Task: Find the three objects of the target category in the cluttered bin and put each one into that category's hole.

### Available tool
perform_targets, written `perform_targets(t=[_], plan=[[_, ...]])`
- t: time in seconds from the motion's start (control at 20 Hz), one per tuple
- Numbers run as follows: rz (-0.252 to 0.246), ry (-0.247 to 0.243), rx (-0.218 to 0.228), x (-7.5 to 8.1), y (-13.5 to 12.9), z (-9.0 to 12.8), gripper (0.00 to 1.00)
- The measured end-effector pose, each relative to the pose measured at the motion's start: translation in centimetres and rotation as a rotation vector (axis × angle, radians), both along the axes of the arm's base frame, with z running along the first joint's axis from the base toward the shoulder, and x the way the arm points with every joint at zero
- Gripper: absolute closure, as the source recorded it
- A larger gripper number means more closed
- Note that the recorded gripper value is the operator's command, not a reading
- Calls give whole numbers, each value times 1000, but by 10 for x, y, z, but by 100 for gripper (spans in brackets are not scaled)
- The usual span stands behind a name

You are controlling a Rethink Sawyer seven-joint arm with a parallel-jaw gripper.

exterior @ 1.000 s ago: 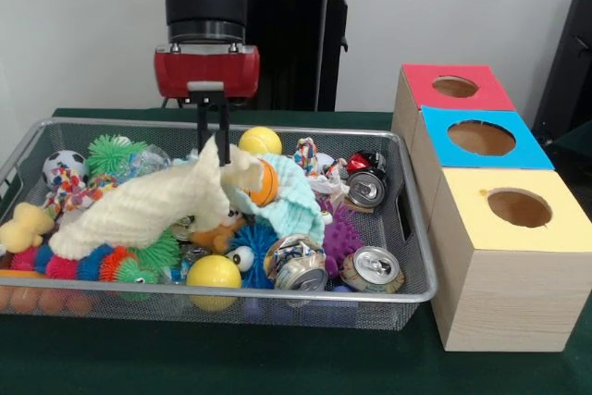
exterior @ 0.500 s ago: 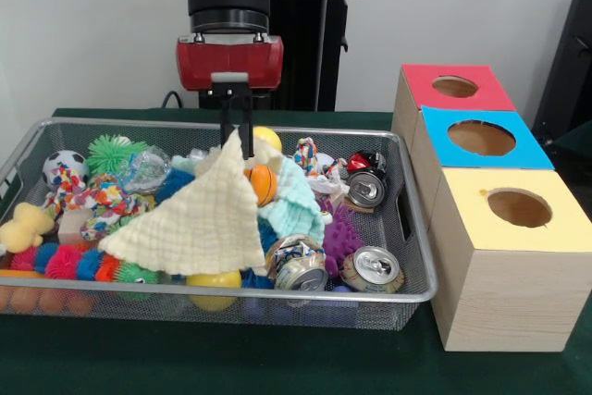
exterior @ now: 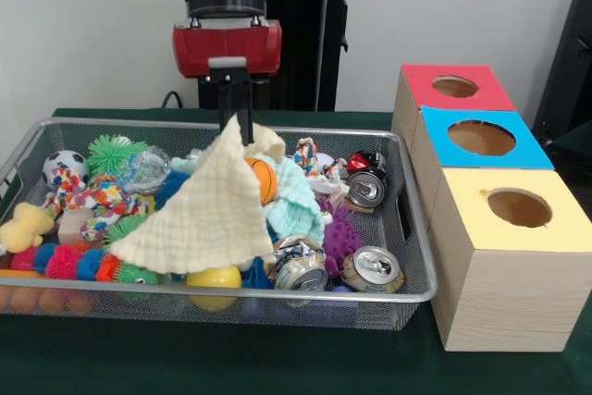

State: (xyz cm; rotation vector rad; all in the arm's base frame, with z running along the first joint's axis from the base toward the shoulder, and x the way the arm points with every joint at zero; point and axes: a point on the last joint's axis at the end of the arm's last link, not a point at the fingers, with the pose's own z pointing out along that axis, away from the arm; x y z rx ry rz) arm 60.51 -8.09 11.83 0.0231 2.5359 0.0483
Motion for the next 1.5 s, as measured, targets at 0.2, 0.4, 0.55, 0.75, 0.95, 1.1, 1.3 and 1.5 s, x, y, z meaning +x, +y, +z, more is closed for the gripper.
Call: perform_targets(t=[0.2, 0.4, 0.55, 0.75, 0.95, 1.1, 1.3, 1.5], plan=[[-30, -9, 31, -7, 5, 25, 100], [-63, -8, 45, -17, 19, 58, 100], [-66, -2, 33, -26, 40, 80, 100], [-28, -7, 4, -33, 77, 95, 100], [14, 3, -14, -45, 116, 97, 100], [35, 26, -19, -58, 141, 93, 100], [30, 41, -25, -71, 161, 85, 100], [18, 18, -23, -72, 160, 77, 100]])
